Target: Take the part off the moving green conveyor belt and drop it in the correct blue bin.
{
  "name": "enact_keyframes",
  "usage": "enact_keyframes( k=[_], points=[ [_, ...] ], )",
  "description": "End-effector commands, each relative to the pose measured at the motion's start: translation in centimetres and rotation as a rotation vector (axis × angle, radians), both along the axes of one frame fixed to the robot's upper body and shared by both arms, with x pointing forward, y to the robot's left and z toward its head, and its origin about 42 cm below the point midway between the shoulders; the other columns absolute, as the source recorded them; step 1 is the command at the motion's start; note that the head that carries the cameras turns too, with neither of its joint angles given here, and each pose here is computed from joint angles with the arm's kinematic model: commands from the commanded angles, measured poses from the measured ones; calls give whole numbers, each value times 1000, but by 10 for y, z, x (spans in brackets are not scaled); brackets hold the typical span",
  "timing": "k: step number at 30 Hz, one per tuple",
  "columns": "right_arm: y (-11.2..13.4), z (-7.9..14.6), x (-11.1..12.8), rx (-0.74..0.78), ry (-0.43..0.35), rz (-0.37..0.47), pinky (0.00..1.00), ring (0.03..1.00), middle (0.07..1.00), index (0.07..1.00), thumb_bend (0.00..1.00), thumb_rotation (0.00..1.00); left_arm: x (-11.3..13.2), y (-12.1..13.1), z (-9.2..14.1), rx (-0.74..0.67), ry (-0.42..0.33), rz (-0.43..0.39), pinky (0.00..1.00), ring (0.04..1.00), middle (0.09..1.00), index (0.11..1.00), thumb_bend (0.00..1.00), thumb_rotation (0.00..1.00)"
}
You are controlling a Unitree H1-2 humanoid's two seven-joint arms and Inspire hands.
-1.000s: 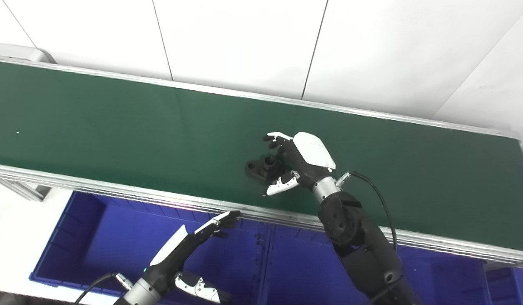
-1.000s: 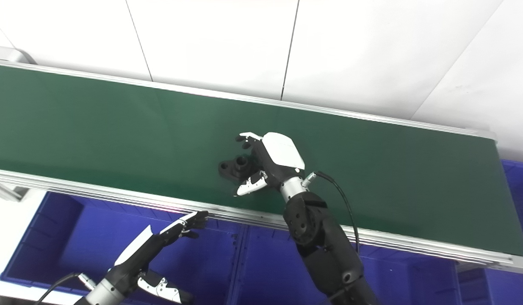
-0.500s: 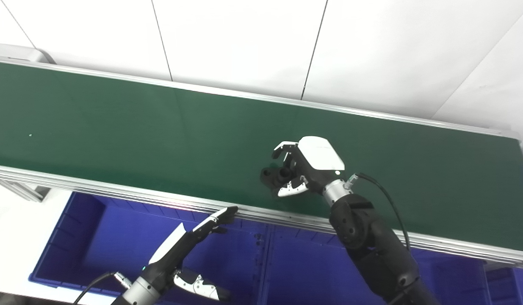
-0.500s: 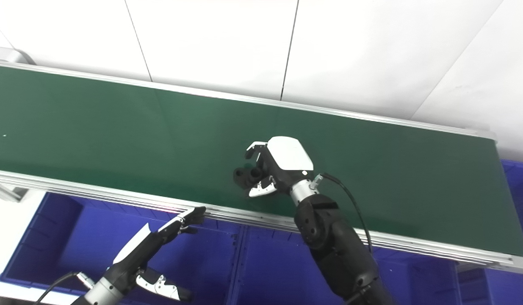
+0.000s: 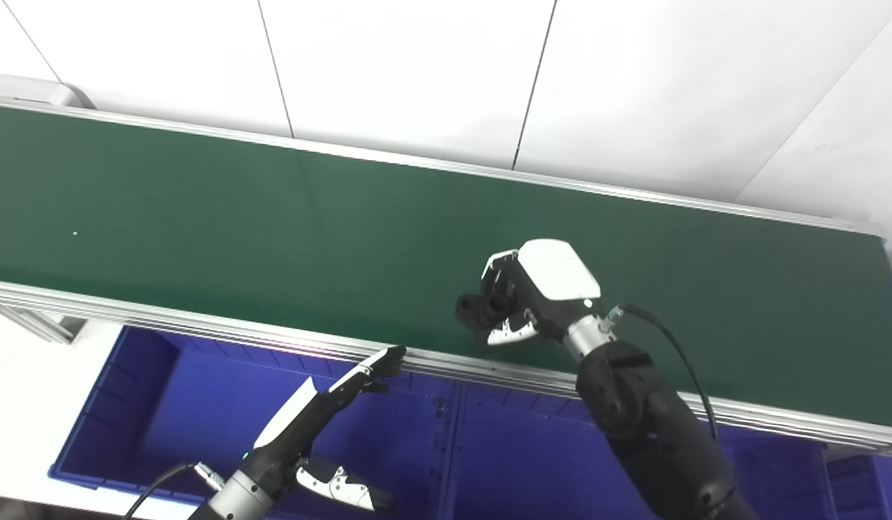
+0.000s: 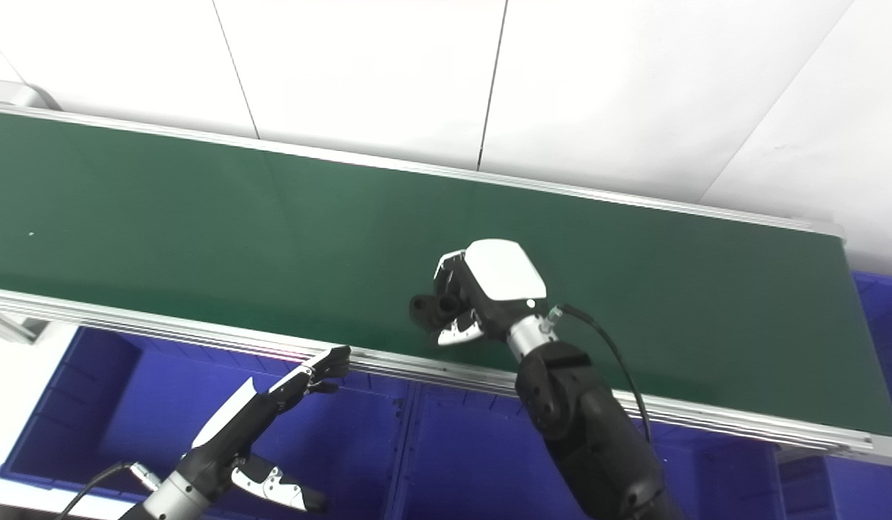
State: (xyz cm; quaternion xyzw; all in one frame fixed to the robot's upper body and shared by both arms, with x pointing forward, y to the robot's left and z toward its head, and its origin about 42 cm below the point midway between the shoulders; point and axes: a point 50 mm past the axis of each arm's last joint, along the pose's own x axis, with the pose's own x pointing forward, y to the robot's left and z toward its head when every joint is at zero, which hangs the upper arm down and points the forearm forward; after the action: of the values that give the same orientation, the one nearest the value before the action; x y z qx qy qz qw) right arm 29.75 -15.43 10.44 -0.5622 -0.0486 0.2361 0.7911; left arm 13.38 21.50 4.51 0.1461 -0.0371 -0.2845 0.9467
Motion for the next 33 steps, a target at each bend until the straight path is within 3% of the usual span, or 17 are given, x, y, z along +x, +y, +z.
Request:
enact_keyframes(
  k=[1, 4, 8, 16, 22, 27, 33],
  points=[
    [6, 21, -6, 44, -66, 4, 199, 268, 475, 493, 522, 0, 2, 2, 8, -27, -48, -6, 817, 896, 936, 947, 960, 419],
    [5, 35, -18, 87, -115, -17, 167, 230, 471, 492, 525, 0, 3, 2, 8, -24, -51, -3, 827, 894, 932, 942, 957, 409],
    [1, 52, -34, 127, -179, -31, 194, 257, 472, 492, 525, 0, 4, 2, 8, -17, -57, -4, 820, 892, 933, 944, 953, 413],
    [-8, 70, -82, 256, -229, -125, 161, 215, 469, 490, 527, 0, 4, 2, 11, -37, -61, 15, 775, 873, 928, 944, 964, 436],
    [-12, 65, -122, 269, -171, -161, 184, 219, 469, 490, 527, 0, 3, 2, 16, -78, -53, 26, 829, 897, 940, 947, 962, 462],
    [-19, 41, -158, 269, -25, -206, 126, 178, 469, 491, 526, 0, 5, 7, 24, -88, -68, 32, 872, 917, 945, 952, 951, 514],
    [-31, 19, -173, 211, 131, -204, 187, 246, 471, 491, 526, 0, 9, 10, 31, -106, -87, 41, 847, 893, 921, 927, 932, 489]
  ],
)
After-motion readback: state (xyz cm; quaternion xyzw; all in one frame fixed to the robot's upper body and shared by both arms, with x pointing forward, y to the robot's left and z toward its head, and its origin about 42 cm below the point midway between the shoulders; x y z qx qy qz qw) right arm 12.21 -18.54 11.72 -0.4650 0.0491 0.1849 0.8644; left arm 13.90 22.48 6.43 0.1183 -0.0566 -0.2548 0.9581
